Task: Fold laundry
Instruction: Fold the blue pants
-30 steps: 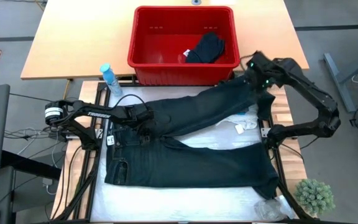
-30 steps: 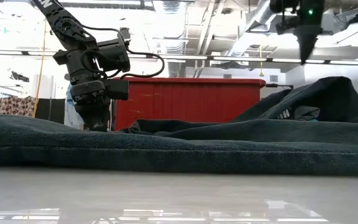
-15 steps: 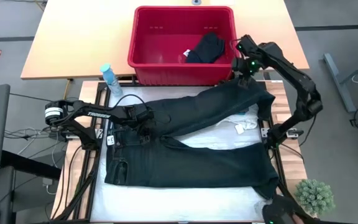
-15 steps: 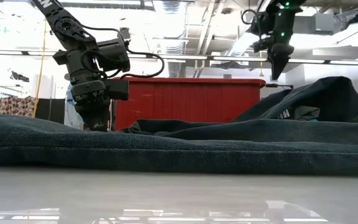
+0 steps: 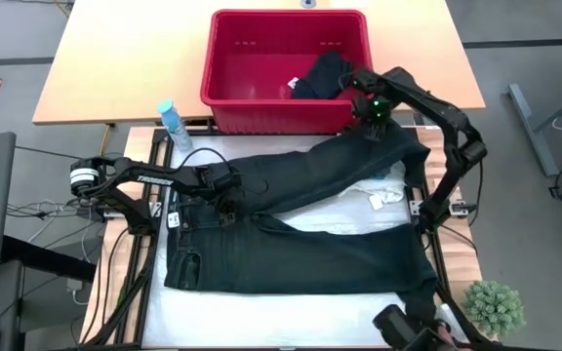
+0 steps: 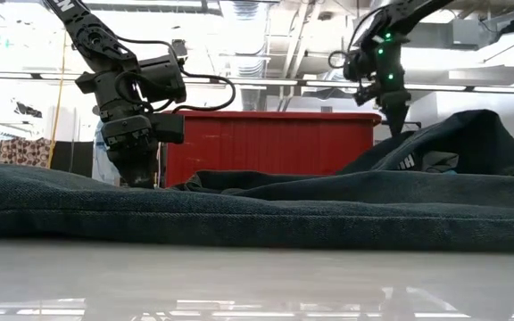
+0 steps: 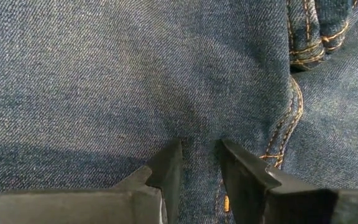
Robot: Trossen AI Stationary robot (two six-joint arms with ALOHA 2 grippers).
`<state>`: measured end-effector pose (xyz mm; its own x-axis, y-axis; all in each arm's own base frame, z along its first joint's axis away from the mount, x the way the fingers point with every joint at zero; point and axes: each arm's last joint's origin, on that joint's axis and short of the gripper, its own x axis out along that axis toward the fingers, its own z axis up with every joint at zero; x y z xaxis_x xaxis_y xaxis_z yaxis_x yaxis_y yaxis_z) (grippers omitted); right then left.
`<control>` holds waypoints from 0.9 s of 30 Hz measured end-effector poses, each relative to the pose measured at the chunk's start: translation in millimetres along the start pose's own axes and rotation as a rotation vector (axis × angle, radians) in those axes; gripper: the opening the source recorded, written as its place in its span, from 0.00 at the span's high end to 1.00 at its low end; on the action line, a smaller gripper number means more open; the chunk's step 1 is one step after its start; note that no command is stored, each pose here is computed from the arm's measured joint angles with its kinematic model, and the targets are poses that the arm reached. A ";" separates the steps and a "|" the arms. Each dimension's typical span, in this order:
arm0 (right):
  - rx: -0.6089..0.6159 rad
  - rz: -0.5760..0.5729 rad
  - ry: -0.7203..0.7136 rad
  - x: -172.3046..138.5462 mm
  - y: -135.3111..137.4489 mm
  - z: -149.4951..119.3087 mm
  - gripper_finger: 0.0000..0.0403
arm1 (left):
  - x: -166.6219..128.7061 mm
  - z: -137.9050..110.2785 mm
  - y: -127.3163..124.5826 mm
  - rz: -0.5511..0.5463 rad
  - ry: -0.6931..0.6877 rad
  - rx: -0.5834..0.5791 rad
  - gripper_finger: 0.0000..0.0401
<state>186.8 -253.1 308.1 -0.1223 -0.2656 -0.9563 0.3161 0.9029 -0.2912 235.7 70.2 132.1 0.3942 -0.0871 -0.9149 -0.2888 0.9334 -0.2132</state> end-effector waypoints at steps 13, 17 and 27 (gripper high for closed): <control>-0.048 -0.037 0.112 13.2 8.9 12.2 0.93 | -11.3 4.3 4.5 0.100 0.005 0.009 0.74; 0.000 -0.004 0.107 13.9 8.0 10.2 0.93 | -54.2 24.3 21.7 0.251 -0.075 -0.078 0.74; -0.002 0.026 0.124 13.5 10.0 7.8 0.96 | -104.0 9.0 101.9 0.399 -0.120 -0.453 0.82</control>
<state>195.7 -250.2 292.0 -0.2295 -0.1982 -0.9529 0.3185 0.9099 -0.2659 173.1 177.4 208.6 0.2668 0.3028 -0.9149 -0.7660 0.6427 -0.0106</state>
